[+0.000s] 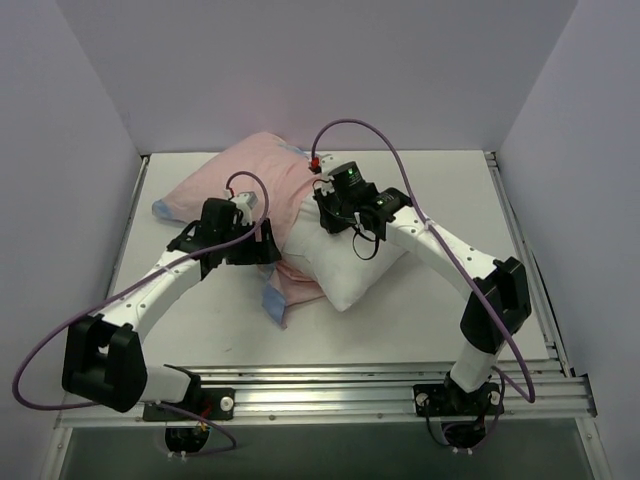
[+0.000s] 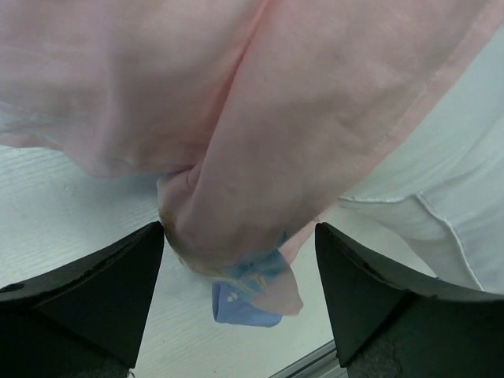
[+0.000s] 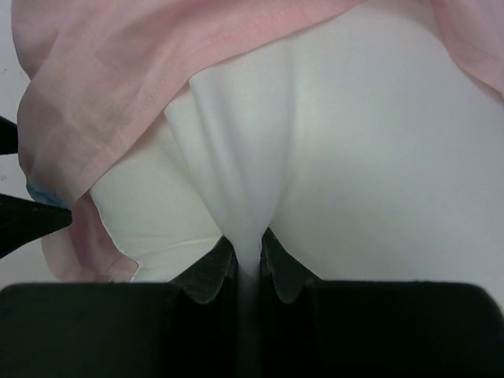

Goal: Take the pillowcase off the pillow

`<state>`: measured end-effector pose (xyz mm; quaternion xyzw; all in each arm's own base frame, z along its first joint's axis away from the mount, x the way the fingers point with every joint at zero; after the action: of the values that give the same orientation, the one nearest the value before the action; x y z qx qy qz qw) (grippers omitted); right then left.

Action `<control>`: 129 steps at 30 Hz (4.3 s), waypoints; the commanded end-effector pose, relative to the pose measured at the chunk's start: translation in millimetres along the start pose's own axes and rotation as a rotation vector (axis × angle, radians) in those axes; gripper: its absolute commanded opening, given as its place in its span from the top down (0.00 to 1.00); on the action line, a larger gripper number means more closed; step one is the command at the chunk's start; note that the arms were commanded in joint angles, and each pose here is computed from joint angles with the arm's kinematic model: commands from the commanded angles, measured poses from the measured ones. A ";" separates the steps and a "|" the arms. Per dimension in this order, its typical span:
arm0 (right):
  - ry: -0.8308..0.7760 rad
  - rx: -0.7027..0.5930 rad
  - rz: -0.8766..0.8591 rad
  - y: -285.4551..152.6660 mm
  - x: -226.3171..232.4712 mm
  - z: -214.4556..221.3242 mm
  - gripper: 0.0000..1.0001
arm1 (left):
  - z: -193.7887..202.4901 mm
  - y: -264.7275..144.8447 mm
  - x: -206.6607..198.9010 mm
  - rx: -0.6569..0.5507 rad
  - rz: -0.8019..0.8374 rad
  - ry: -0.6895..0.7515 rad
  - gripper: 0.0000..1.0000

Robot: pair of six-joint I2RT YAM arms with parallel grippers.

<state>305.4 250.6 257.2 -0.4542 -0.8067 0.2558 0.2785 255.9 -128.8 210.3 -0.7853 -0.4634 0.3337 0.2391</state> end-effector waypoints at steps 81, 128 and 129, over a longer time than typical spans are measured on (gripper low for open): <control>0.362 0.089 -0.298 -32.0 -39.0 96.6 1.00 | -142.2 82.5 -128.9 -0.068 0.071 0.694 0.07; 0.217 -0.030 -0.024 -156.4 -55.1 66.7 1.00 | -233.9 95.3 -1.4 -0.310 -0.357 0.181 0.66; 0.218 -0.034 -0.012 -152.8 -55.9 63.9 0.98 | -232.8 94.2 -10.0 -0.316 -0.323 0.165 0.61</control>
<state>191.1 125.3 302.8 -0.4510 -0.7961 0.1846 0.3588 476.3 -196.4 273.9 -0.7314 -0.6043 0.1432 0.2817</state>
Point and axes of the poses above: each gripper's point midway between its finger pads, its own y axis out along the fingers, its own x axis along the line the jaws close on, z = x × y, the point moved 10 cm from there along -y, back along the fingers, and after that the axes turned 10 degrees about y, right-handed, at the moved point
